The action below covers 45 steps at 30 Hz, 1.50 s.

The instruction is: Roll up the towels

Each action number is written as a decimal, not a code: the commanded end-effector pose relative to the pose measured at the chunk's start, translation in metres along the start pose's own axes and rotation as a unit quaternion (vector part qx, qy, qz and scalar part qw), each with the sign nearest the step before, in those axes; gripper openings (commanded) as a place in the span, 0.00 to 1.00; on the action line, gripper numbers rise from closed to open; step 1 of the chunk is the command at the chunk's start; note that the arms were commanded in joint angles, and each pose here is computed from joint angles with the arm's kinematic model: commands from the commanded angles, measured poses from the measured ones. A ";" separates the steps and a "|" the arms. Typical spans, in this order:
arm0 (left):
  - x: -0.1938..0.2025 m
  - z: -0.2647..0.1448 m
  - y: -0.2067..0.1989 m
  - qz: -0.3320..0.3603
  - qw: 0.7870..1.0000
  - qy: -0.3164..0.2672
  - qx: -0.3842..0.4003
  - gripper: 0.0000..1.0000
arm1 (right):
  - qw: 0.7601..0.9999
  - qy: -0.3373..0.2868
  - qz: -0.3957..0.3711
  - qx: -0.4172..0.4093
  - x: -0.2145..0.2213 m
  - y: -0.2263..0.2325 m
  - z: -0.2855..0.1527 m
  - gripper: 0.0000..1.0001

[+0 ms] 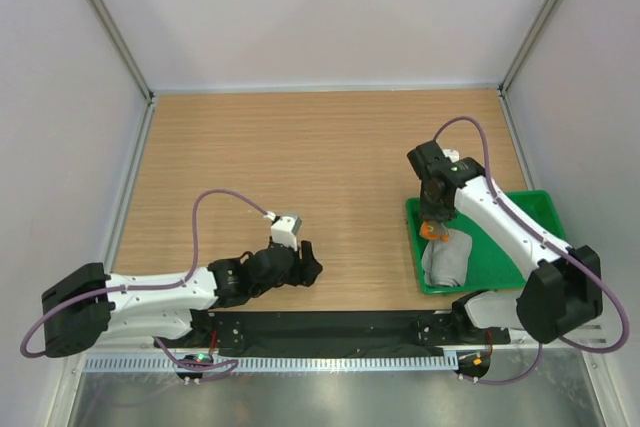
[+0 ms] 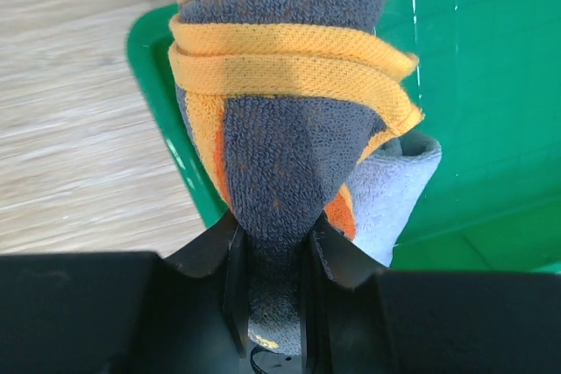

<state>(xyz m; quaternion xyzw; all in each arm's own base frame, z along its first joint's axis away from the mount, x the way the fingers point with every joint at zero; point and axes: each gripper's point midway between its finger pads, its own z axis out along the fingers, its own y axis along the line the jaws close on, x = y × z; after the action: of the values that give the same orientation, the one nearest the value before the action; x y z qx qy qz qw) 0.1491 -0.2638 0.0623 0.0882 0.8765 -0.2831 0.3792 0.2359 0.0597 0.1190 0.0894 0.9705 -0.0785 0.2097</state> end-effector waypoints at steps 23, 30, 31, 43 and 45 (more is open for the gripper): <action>-0.034 -0.029 0.022 -0.014 0.997 -0.076 -0.029 0.58 | 0.902 0.075 -0.054 -0.421 -0.006 0.212 -0.036 0.01; -0.042 -0.037 0.027 -0.004 0.996 -0.085 -0.040 0.58 | 0.934 -0.013 0.022 -0.357 -0.051 0.154 -0.049 0.01; -0.043 -0.038 0.027 -0.005 0.995 -0.087 -0.039 0.58 | 0.935 -0.025 0.047 -0.350 -0.055 0.135 -0.049 0.01; -0.044 -0.033 0.021 -0.007 0.996 -0.087 -0.030 0.57 | 0.974 0.047 0.116 -0.187 0.008 0.043 -0.002 0.01; -0.044 -0.032 0.020 -0.008 0.996 -0.088 -0.028 0.57 | 0.980 0.061 0.109 -0.157 0.019 0.038 0.014 0.01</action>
<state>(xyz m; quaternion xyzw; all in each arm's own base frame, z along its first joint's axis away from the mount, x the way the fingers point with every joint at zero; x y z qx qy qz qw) 0.1612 -0.2212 0.0909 0.0526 0.8589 -0.2578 0.4393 0.2472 0.1124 0.1202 0.1495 0.9544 0.1603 0.2025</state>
